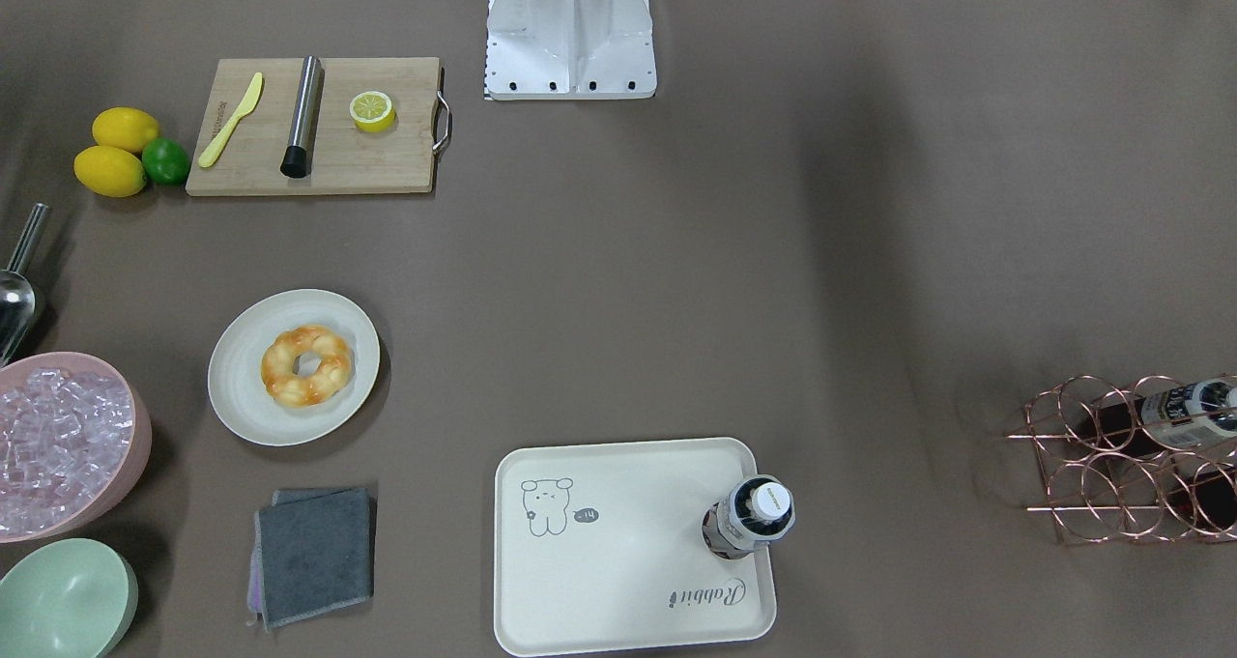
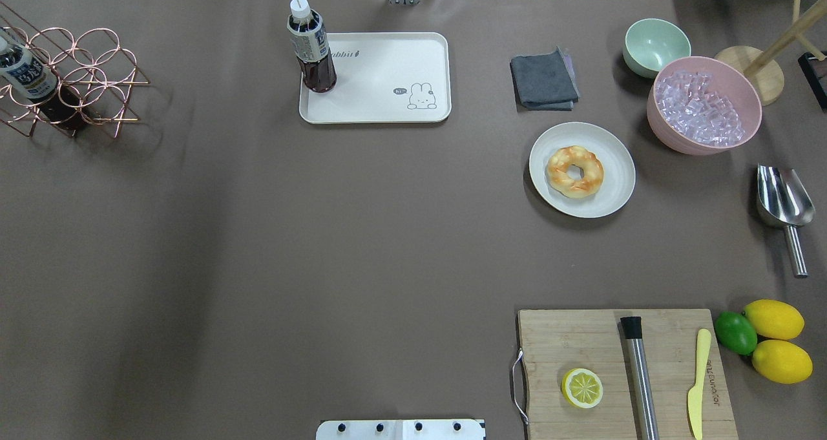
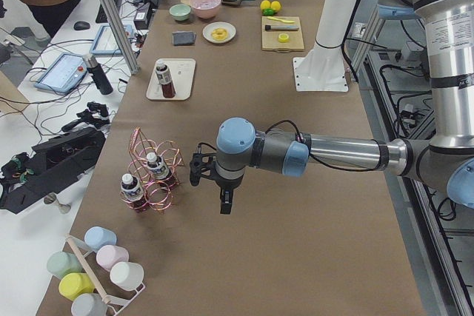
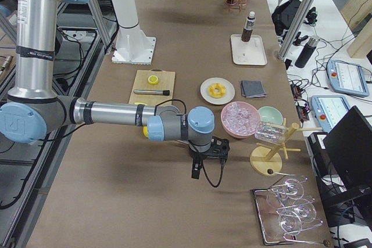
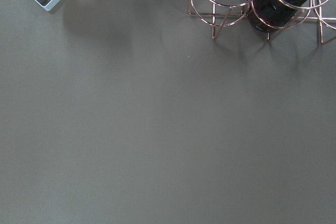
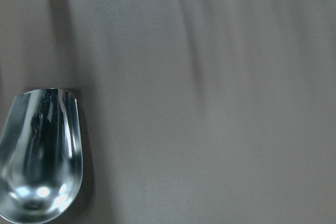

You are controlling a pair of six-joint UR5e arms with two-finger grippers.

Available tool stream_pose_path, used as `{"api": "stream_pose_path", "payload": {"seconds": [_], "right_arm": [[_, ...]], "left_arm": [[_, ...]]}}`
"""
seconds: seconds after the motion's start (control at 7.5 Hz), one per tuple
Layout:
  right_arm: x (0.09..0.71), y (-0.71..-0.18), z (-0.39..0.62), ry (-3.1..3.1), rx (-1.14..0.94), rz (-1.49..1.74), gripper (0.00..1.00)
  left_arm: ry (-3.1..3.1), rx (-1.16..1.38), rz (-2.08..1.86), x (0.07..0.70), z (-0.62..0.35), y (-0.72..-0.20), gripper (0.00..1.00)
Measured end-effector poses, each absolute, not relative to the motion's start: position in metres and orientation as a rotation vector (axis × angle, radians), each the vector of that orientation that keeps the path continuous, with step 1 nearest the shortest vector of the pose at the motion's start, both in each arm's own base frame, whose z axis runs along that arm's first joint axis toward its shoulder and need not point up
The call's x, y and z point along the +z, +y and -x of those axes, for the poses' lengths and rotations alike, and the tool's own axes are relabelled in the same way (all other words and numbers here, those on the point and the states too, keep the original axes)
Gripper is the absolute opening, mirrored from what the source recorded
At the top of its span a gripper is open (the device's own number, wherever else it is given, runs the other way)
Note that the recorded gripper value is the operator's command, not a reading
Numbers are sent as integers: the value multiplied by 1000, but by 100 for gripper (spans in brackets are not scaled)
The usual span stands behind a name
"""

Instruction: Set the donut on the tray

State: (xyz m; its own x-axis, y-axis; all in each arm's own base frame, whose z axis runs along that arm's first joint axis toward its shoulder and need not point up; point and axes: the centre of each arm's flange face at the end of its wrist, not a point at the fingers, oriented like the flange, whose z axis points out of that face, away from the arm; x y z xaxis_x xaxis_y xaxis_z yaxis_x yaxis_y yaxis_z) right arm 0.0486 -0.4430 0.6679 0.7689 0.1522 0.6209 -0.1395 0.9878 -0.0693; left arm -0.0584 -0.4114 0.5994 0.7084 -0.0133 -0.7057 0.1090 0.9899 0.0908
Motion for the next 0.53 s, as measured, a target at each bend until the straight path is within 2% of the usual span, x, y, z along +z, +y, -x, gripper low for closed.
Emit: {"api": "stream_pose_path", "payload": {"seconds": [0.53], "right_arm": [[673,-436,-49,-674,162,30,100]], "left_arm": [[780,-76,-119,601,59,-411,98]]}}
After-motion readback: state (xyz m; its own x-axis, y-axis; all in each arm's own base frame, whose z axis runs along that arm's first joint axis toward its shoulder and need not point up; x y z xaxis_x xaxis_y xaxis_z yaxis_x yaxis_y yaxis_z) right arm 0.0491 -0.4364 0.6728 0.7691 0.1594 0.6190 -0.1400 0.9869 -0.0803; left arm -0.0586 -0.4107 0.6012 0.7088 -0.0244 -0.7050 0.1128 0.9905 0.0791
